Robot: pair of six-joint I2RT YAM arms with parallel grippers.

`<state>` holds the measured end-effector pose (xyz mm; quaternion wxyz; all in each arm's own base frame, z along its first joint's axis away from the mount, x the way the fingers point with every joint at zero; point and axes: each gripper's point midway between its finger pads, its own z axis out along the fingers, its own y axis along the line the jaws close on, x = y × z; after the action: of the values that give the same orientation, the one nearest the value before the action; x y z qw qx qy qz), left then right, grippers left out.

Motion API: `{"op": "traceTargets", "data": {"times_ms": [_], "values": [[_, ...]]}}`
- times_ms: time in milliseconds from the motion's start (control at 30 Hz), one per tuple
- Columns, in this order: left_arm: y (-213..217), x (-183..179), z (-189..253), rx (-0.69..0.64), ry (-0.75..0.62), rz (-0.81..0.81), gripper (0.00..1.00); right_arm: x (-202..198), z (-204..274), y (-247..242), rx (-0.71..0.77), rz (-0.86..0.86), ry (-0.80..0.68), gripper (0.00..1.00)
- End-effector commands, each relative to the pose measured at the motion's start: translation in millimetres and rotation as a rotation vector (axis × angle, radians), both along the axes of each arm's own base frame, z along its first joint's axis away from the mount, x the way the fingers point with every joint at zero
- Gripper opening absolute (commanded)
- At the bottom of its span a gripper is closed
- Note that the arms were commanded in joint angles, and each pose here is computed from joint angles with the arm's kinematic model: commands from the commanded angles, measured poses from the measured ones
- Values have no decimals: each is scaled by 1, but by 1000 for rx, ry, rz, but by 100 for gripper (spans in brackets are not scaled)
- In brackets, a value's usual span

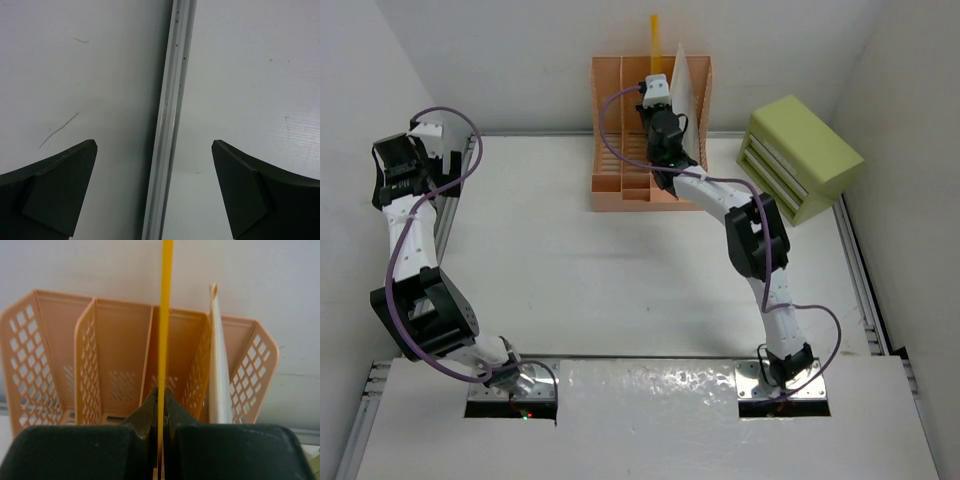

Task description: Organize the desk

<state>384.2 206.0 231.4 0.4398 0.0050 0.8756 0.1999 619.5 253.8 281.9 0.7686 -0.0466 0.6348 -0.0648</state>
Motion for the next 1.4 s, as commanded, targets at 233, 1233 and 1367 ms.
{"op": "traceTargets", "data": {"times_ms": [233, 1233, 1367], "values": [[1, 0, 15, 27, -47, -4, 100, -8, -2, -7, 106, 57, -53, 4], [-170, -4, -68, -257, 134, -457, 100, -303, -173, -199, 258, -22, 723, 99], [-184, -13, -90, -314, 151, -465, 100, -326, -195, -206, 248, -32, 747, 99]]}}
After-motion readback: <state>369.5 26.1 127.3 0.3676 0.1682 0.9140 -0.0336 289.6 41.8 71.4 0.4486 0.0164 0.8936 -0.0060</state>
